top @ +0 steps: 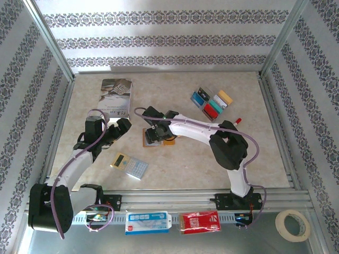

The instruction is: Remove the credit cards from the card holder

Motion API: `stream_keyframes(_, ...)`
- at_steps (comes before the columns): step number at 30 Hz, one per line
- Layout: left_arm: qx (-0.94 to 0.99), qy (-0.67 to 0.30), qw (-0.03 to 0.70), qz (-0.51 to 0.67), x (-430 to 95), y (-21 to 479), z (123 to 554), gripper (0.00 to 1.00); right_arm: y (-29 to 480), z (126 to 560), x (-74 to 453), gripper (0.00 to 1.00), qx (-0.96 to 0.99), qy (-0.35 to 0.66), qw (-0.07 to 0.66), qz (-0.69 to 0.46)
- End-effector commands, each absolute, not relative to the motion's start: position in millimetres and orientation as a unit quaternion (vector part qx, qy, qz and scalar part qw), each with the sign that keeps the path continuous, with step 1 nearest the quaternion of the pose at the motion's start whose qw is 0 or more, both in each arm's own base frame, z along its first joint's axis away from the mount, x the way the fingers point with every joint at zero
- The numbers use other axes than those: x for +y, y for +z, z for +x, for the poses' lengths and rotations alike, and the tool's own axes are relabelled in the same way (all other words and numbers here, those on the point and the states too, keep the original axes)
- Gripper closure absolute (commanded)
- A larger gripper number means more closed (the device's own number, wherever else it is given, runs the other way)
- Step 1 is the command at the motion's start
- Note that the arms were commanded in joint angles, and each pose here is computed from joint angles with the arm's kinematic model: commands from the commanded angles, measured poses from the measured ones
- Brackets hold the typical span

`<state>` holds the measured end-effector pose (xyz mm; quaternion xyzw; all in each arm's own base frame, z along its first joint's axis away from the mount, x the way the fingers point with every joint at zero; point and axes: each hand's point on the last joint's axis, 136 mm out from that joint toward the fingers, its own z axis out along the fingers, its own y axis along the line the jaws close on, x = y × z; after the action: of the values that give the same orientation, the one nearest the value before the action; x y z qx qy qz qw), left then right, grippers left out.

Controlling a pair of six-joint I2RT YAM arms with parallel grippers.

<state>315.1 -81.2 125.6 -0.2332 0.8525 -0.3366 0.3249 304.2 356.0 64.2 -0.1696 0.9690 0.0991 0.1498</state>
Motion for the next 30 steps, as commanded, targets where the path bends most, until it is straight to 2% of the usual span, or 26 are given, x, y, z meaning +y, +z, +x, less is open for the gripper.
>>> stream_keyframes(1,0.855,-0.343,0.326,-0.212,-83,129,313,0.00,66,316,350,0.36,0.970,0.065,0.163,-0.167)
stream_keyframes(17,0.862,-0.352,0.322,-0.168,-92,131,311,0.00,16,311,331,0.38,0.979,0.025,0.104,-0.173)
stream_keyframes(30,0.868,-0.367,0.283,-0.180,-99,105,296,0.17,-20,300,297,0.47,0.987,0.001,0.057,-0.147)
